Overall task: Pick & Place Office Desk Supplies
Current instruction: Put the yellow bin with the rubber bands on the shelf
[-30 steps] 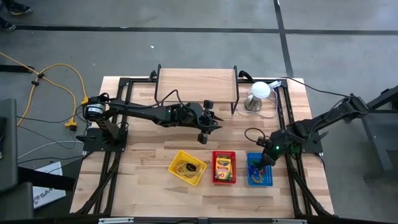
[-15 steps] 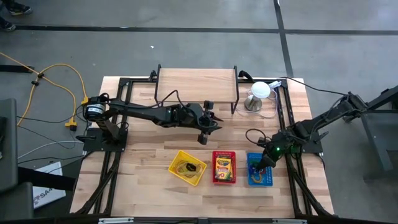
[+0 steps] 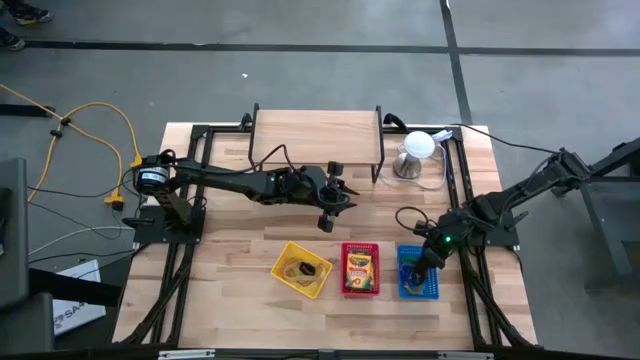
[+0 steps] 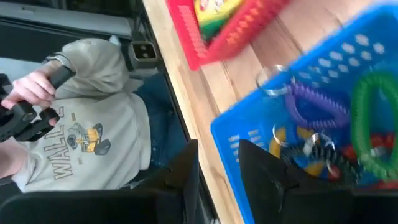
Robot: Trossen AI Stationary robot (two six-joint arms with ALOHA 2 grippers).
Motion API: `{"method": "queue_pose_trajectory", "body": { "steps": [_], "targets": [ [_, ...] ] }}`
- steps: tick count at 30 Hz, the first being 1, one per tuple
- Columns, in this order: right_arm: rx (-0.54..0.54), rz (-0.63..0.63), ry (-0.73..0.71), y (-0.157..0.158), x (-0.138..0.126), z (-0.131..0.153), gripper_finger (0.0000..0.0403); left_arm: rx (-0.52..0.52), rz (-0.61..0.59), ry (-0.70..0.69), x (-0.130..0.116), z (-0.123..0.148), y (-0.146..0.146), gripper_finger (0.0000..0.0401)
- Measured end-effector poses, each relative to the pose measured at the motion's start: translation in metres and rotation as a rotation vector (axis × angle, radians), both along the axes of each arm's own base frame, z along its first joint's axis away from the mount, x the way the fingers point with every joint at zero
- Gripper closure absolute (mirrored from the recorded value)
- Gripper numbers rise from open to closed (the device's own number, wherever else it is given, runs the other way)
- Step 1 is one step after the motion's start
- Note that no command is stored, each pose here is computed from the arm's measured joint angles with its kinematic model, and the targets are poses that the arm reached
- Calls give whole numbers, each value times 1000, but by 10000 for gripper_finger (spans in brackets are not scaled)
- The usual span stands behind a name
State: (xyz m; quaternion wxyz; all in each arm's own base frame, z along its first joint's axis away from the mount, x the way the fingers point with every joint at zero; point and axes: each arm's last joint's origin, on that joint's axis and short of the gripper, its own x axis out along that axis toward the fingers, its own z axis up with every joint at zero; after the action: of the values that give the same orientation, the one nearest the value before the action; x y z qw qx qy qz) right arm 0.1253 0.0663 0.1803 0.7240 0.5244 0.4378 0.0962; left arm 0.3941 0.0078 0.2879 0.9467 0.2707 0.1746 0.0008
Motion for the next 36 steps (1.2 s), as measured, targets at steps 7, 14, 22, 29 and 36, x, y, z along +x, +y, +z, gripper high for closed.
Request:
{"method": "queue_pose_trajectory", "body": {
  "steps": [7, 14, 22, 29, 36],
  "targets": [
    [-5, -24, -183, -6, 4, 14, 300, 0, -12, 0, 0, 0, -5, 277],
    [-190, -138, -339, -25, 8, 19, 300, -19, -5, -2, 0, 0, -5, 277],
    [-368, -254, -432, -52, 10, 23, 300, -2, 24, -2, 0, 0, -13, 277],
    [-498, -291, -520, -65, 0, 29, 300, 21, 61, -3, -1, 0, -22, 277],
    [-622, -429, -438, -69, -25, 25, 300, -22, 74, 17, -2, -2, -24, 277]
  ]
}}
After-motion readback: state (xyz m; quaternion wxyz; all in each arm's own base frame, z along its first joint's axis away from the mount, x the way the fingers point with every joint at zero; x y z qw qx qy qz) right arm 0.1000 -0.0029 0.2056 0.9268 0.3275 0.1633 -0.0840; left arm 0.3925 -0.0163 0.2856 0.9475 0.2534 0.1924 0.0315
